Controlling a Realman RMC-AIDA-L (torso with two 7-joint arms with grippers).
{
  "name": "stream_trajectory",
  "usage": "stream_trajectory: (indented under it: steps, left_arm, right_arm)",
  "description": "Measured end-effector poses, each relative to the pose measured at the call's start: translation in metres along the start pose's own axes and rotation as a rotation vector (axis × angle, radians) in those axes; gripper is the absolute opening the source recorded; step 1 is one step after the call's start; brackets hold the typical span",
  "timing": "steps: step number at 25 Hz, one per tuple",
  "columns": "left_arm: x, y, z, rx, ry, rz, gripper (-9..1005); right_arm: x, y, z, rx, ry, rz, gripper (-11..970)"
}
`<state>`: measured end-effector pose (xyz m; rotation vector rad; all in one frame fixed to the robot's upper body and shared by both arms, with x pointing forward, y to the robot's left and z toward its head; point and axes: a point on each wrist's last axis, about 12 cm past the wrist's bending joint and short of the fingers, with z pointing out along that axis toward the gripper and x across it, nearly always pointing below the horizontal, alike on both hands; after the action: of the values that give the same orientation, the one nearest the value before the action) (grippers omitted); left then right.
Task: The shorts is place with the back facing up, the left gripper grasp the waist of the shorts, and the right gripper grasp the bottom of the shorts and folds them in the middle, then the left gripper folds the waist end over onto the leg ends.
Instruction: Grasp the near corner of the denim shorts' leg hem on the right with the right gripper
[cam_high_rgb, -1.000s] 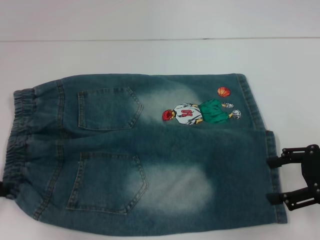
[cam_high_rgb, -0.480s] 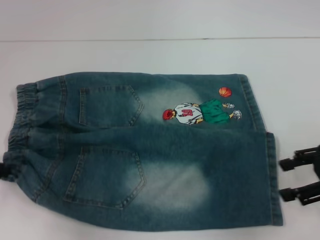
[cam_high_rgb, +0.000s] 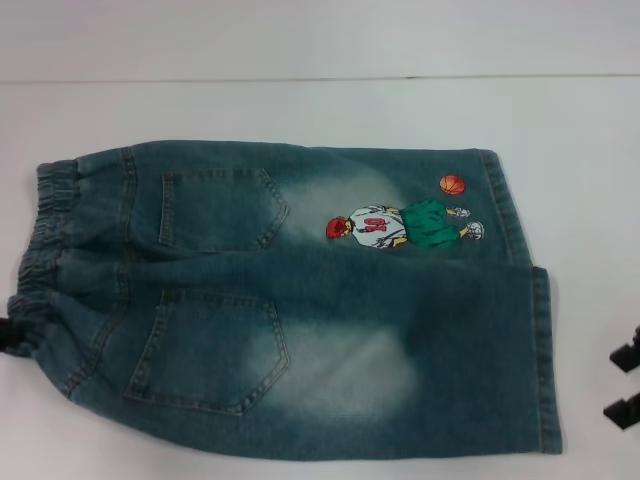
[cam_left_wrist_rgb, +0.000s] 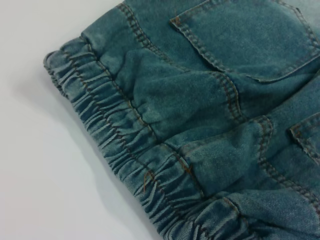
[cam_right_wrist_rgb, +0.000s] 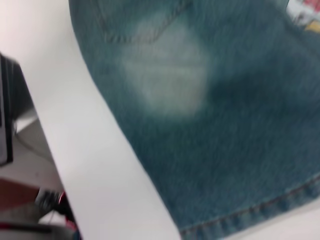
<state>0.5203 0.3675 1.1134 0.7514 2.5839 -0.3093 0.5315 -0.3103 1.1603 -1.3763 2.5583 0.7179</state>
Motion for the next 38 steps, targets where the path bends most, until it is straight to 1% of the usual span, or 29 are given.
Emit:
stream_trajectory:
  steps: [7,13,18,26,38]
  left_arm:
    - [0.003,-0.002,0.006,0.007,0.004,-0.002,70]
    - [0.004,-0.002,0.007,0.007,0.004,-0.002,70]
    - [0.004,-0.002,0.007,-0.001,0.001,-0.003,70]
    - [0.003,-0.002,0.007,-0.005,-0.003,-0.005,70]
    - [0.002,-0.003,0.008,0.003,-0.003,-0.009,70]
  right_arm:
    - [-0.012,0.005,0.025,-0.019,0.148,0.023,845]
    - [-0.018,0.011,0.043,-0.065,0.182,0.005,850]
    - [-0.018,0.012,0.051,-0.089,0.189,0.008,849]
    - [-0.018,0.007,0.063,-0.075,0.212,0.028,848]
    - [-0.024,0.007,0.066,-0.087,0.171,-0.027,846]
